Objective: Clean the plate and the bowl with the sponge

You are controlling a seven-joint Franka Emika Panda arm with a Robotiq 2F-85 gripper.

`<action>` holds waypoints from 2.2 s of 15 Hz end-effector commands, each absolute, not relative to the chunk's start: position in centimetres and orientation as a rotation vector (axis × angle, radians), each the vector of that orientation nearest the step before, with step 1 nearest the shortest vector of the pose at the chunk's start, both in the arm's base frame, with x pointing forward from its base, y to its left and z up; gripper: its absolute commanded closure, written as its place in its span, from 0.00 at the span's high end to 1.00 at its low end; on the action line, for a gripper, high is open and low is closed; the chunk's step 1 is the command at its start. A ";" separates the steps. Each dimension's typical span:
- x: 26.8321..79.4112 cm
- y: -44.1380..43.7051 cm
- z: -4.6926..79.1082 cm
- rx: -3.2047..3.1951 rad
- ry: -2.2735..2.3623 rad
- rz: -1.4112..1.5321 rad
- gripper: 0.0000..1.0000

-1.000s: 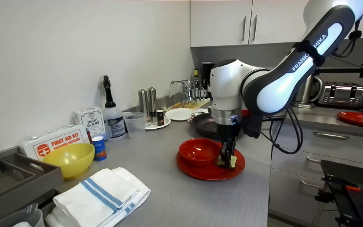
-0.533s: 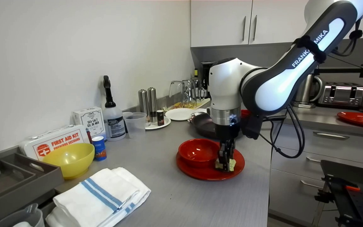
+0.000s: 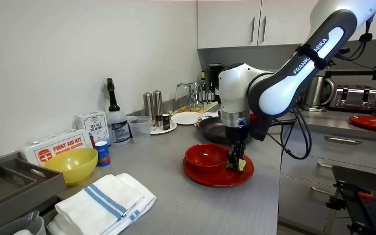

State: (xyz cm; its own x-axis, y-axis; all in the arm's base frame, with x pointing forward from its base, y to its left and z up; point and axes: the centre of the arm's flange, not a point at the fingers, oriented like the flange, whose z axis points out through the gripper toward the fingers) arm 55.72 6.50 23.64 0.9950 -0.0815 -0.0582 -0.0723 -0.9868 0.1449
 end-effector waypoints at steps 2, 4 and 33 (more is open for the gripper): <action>56.6 3.1 22.5 2.943 -0.190 -0.059 0.25; 56.7 2.3 22.4 2.930 -0.205 -0.047 0.25; 57.5 5.5 22.1 3.194 -0.475 -0.173 0.25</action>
